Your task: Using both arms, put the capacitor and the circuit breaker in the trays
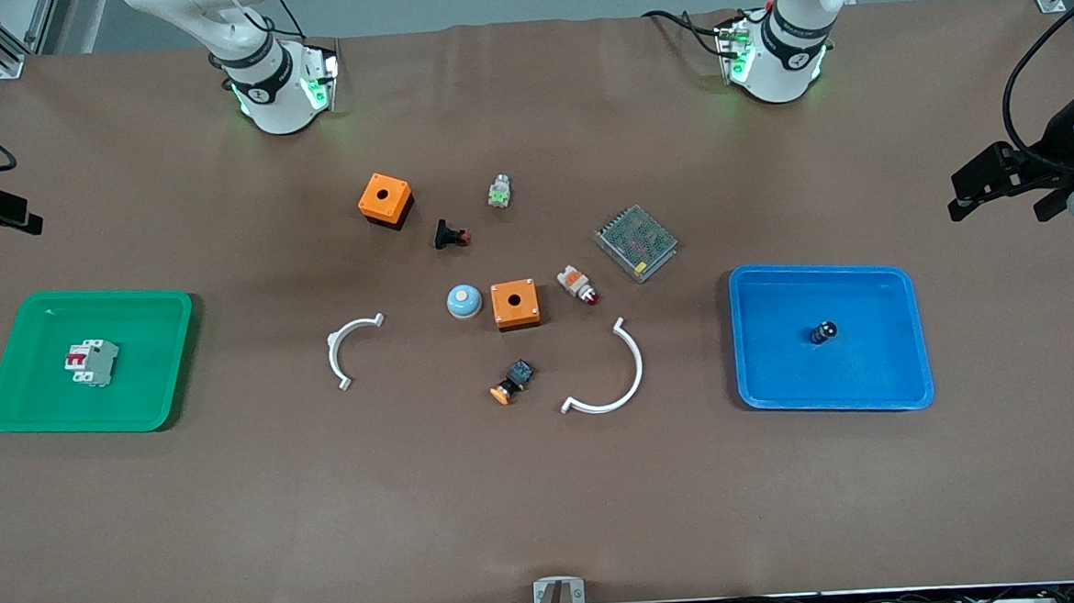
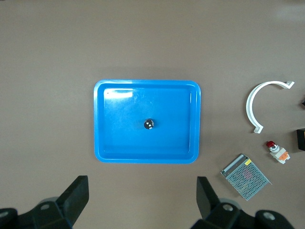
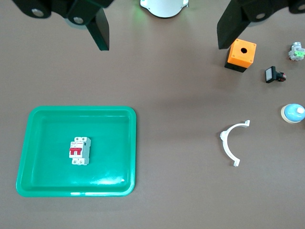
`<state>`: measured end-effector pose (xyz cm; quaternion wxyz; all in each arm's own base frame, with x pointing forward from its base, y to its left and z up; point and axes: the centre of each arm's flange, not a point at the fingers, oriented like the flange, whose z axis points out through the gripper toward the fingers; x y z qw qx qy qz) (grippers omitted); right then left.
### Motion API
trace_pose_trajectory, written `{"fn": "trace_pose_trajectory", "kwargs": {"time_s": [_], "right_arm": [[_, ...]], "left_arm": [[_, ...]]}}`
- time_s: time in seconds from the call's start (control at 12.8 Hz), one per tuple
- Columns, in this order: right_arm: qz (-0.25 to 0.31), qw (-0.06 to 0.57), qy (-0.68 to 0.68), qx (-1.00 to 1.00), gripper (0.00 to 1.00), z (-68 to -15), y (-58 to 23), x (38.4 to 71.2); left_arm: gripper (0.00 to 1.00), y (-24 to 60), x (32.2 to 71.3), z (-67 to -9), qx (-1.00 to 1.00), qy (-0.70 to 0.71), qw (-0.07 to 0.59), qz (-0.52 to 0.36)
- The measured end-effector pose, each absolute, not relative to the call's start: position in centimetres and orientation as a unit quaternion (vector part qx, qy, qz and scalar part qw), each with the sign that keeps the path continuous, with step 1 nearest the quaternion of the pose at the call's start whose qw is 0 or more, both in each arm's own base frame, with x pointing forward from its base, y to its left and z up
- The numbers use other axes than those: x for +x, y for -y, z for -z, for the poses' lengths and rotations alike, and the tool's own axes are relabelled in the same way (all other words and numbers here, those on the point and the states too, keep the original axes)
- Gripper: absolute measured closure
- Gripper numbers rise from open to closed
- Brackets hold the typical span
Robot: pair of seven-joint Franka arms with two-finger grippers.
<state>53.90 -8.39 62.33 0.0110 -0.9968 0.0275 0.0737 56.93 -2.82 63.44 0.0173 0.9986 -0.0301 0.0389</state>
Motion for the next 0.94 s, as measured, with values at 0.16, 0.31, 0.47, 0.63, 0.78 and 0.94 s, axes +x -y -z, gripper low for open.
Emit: {"fn": "trace_pose_trajectory", "kwargs": {"time_s": [0.16, 0.31, 0.47, 0.63, 0.78, 0.94], "right_arm": [[-0.065, 0.012, -0.028, -0.997, 0.0, -63.3, 8.0, 53.3], [-0.055, 0.012, -0.028, -0.998, 0.0, -64.4, 7.8, 52.5], [-0.045, 0.013, -0.028, -0.998, 0.0, -65.5, 7.8, 51.6], [-0.037, 0.015, -0.027, -0.999, 0.0, -66.4, 7.7, 50.6], [-0.034, 0.015, -0.024, -0.999, 0.0, -66.7, 7.4, 50.2], [-0.034, 0.014, -0.017, -0.999, 0.0, -66.6, 6.7, 50.4]], "left_arm": [[0.0, 2.8, 56.9, -63.4, 0.999, 0.03, 0.017, -0.039], [0.0, 2.8, 57.0, -63.4, 0.999, 0.03, 0.017, -0.039], [0.0, 2.8, 57.0, -63.3, 0.999, 0.03, 0.018, -0.038], [0.0, 2.8, 57.1, -63.1, 0.999, 0.03, 0.018, -0.036], [0.0, 2.8, 57.1, -63.1, 0.999, 0.03, 0.018, -0.036], [0.0, 2.8, 57.1, -63.1, 0.999, 0.03, 0.018, -0.036]]}}
